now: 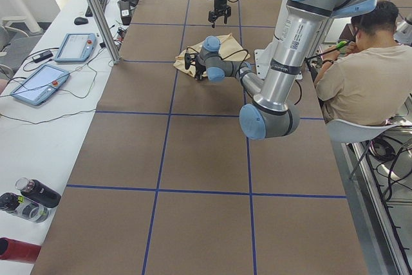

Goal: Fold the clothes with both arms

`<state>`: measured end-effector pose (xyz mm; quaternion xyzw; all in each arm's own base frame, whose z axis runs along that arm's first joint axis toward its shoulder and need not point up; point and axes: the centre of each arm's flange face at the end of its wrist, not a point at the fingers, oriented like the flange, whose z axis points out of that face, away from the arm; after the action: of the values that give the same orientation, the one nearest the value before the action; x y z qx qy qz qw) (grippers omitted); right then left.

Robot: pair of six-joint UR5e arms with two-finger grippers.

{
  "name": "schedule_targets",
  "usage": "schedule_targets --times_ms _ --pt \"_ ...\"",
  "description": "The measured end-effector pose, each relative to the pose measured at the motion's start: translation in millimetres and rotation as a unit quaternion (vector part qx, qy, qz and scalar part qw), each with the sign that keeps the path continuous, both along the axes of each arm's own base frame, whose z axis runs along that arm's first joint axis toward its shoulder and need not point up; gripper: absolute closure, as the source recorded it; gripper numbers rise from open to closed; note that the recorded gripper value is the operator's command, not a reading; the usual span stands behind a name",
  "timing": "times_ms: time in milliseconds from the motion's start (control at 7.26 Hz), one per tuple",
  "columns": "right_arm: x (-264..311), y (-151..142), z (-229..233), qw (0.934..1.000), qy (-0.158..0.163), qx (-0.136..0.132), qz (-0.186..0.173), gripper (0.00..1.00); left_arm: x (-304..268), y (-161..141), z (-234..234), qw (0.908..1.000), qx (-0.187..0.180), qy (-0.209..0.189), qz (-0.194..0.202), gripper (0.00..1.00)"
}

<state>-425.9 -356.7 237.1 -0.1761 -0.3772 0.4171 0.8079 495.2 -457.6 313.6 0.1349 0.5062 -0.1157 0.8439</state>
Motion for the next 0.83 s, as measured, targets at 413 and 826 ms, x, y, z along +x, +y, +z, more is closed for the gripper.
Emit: schedule_targets --times_ms 413,826 --pt "4 -6 -7 1.0 -0.005 0.004 0.007 0.0 -2 -90 -25 0.9976 0.055 -0.031 -0.028 1.0" --pt "3 -11 -16 0.9998 -0.009 0.013 0.014 0.0 25 -164 -41 0.9954 0.077 -0.036 -0.044 0.53"
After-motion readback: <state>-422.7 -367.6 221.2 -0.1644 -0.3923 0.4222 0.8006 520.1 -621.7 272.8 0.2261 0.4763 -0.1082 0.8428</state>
